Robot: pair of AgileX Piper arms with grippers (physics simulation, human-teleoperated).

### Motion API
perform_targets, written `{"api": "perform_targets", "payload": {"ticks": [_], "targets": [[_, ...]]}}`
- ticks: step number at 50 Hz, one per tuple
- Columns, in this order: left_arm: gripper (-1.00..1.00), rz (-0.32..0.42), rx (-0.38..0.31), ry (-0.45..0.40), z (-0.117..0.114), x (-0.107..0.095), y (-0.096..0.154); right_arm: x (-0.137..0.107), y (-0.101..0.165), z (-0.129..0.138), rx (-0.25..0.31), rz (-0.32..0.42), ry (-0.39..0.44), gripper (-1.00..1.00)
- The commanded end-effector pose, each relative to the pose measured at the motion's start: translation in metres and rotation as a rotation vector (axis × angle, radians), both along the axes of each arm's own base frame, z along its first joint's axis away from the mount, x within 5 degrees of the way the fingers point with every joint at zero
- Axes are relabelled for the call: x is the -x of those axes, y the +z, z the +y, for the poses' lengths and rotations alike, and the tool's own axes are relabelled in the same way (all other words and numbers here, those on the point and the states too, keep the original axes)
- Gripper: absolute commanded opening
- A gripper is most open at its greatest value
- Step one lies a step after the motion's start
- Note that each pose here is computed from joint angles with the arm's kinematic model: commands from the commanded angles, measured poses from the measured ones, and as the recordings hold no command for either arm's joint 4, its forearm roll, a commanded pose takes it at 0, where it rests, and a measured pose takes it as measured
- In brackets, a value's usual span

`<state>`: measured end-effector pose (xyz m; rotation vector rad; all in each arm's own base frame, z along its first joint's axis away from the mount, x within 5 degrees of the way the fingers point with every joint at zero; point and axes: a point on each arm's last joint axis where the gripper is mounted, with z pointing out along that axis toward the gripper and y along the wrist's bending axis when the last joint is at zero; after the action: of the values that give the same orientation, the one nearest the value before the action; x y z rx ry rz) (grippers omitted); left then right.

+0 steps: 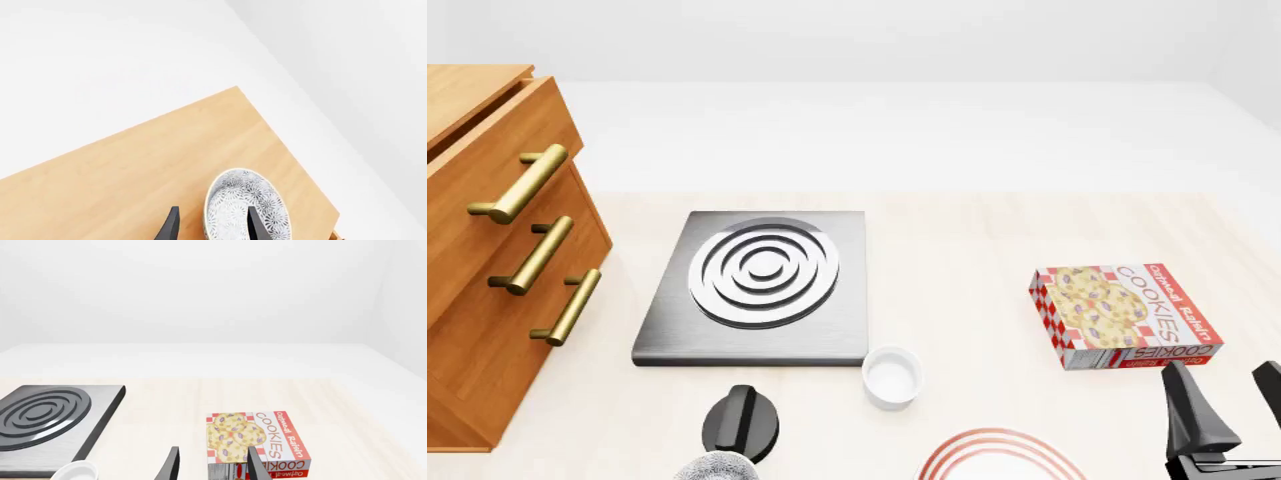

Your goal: Pick the akita bowl on the wooden cabinet and place it on the plate.

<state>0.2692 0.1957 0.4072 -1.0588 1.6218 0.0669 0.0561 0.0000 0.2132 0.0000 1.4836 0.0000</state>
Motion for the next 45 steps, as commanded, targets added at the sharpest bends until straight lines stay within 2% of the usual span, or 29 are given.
{"api": "perform_targets", "payload": {"ticks": [1,22,23,45], "targets": [[1.0,0.006,0.003,-0.006,0.0011,-0.0049,-0.0033,0.0,0.0,0.0,0.0,0.0,0.0,1.0],[1.0,0.013,-0.006,-0.015,-0.0003,-0.0053,-0.0028,0.0,0.0,0.0,0.0,0.0,0.0,1.0],[-1.0,0.013,-0.007,-0.016,-0.0008,-0.0052,-0.0023,0.0,0.0,0.0,0.0,0.0,0.0,1.0],[-1.0,0.012,-0.002,-0.003,-0.0012,0.002,0.0012,0.0,0.0,0.0,0.0,0.0,0.0,1.0]]}}
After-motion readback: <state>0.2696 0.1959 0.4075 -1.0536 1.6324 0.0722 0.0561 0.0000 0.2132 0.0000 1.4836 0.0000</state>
